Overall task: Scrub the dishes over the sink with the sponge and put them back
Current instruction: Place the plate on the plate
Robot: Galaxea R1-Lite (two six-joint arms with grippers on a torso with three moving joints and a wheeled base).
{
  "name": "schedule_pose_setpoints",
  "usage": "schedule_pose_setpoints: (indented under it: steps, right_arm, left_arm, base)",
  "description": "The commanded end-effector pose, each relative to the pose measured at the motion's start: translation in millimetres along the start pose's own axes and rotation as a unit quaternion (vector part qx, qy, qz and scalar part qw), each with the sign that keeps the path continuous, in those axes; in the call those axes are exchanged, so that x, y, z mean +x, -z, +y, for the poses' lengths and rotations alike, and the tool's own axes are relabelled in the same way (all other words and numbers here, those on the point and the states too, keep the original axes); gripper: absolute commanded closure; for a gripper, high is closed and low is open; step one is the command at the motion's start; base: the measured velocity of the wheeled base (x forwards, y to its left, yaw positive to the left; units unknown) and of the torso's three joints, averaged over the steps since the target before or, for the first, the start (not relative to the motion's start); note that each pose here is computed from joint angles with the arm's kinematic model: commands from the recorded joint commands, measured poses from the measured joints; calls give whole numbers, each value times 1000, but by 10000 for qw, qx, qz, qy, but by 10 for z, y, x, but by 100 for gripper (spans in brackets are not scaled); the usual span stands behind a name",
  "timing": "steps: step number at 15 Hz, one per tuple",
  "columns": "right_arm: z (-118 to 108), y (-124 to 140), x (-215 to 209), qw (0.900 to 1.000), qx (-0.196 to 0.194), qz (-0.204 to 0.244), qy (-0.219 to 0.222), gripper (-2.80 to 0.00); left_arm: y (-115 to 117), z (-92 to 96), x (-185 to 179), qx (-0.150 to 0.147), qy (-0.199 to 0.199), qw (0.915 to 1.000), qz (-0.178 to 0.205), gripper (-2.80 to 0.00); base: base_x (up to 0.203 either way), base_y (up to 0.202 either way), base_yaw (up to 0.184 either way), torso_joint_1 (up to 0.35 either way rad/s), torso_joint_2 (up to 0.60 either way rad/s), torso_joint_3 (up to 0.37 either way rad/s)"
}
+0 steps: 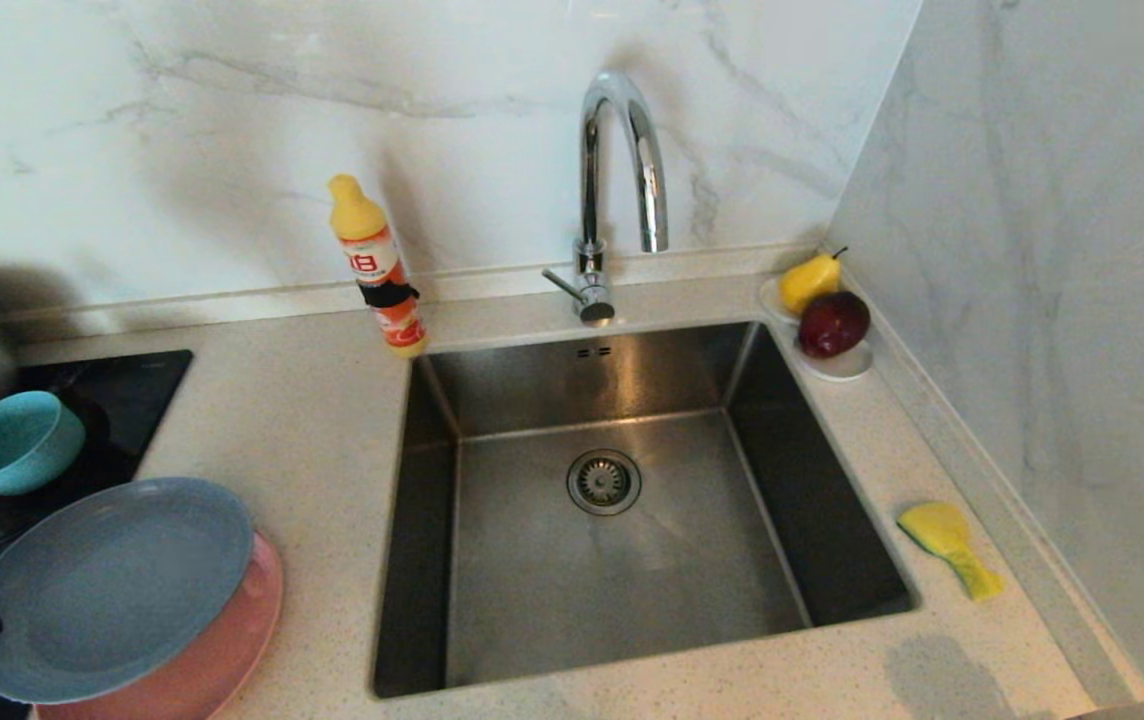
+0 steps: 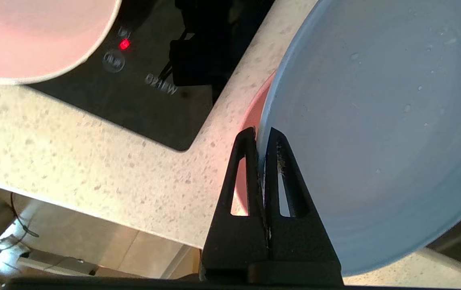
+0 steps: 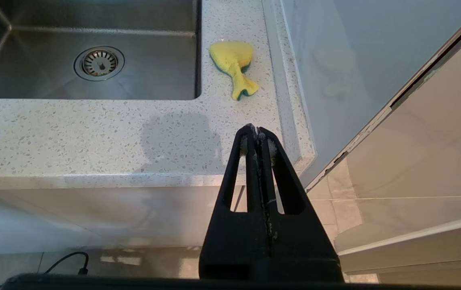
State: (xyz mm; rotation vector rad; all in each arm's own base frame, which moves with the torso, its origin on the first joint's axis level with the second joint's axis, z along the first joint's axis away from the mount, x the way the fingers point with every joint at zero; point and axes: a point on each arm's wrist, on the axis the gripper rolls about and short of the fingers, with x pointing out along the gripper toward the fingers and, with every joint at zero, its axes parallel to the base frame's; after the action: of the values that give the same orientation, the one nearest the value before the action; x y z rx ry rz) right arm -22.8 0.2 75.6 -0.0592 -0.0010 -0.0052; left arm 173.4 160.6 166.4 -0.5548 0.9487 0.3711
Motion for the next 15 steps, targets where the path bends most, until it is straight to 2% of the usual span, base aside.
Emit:
schedule_pose_setpoints:
  steps: [1, 3, 5, 9, 15]
  right_arm:
    - [0, -1, 1, 10000, -3, 6, -3, 0]
    - [0, -1, 1, 10000, -3, 6, -3, 0]
    - [0, -1, 1, 10000, -3, 6, -3, 0]
    - [0, -1, 1, 10000, -3, 6, -3, 0]
    - [0, -1, 1, 10000, -3, 6, -3, 0]
  left_arm:
    - [104, -31, -90, 19, 141, 9999, -75, 0]
    - [159, -101, -235, 60, 472, 9985, -287, 0]
    - [237, -132, -295, 59, 594, 9981, -163, 0]
    - [300, -77, -158, 114, 477, 9988, 73, 0]
    - [154, 141, 65, -10, 297, 9996, -24, 0]
  base:
    - [0, 0, 0, 0, 0, 0]
    - [0, 0, 0, 0, 0, 0]
    - [0, 0, 0, 0, 0, 0]
    - [0, 0, 0, 0, 0, 0]
    - [0, 0, 0, 0, 0, 0]
